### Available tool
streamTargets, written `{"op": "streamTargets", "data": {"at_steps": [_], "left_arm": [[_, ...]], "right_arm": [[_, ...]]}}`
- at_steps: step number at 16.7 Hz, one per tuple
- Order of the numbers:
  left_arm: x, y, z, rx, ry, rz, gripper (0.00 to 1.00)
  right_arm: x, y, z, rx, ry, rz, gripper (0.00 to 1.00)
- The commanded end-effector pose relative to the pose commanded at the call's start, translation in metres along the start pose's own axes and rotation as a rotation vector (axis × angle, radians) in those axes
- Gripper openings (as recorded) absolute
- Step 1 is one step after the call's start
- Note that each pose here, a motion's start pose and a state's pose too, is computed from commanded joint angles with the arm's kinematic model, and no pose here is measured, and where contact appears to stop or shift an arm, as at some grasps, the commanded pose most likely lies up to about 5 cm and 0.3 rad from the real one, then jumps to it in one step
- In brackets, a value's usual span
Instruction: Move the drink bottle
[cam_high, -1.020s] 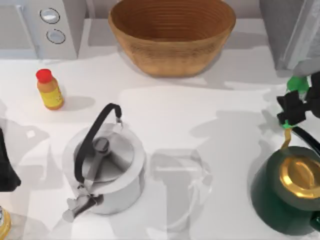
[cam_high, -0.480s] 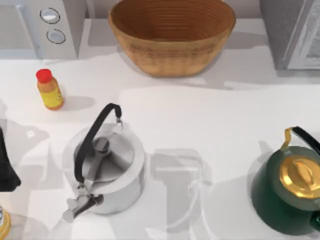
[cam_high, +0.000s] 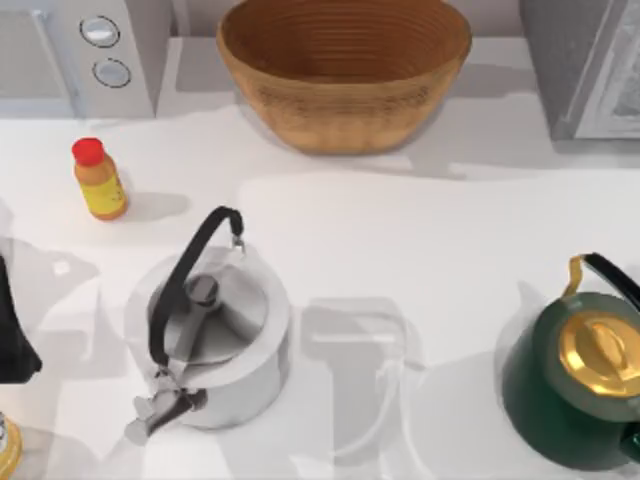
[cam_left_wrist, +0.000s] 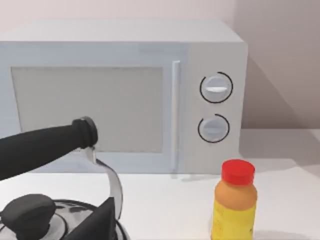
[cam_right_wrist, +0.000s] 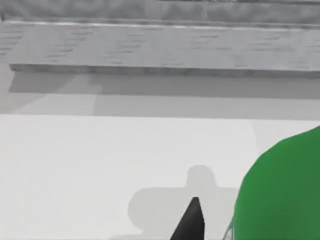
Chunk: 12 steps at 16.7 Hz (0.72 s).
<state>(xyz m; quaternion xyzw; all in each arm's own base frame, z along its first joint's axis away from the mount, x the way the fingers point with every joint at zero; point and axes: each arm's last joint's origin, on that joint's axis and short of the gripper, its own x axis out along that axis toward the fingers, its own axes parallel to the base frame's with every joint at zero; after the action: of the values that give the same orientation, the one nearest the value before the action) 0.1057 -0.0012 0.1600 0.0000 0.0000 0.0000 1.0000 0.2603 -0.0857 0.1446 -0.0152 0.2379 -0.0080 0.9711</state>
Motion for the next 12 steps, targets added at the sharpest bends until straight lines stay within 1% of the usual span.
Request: {"op": "streamTargets", "data": {"at_steps": [12], "left_arm": [[0.000, 0.000, 0.000, 0.000, 0.000, 0.000, 1.00]], "right_arm": [[0.039, -0.002, -0.015, 0.005, 0.004, -0.005, 0.00]]}}
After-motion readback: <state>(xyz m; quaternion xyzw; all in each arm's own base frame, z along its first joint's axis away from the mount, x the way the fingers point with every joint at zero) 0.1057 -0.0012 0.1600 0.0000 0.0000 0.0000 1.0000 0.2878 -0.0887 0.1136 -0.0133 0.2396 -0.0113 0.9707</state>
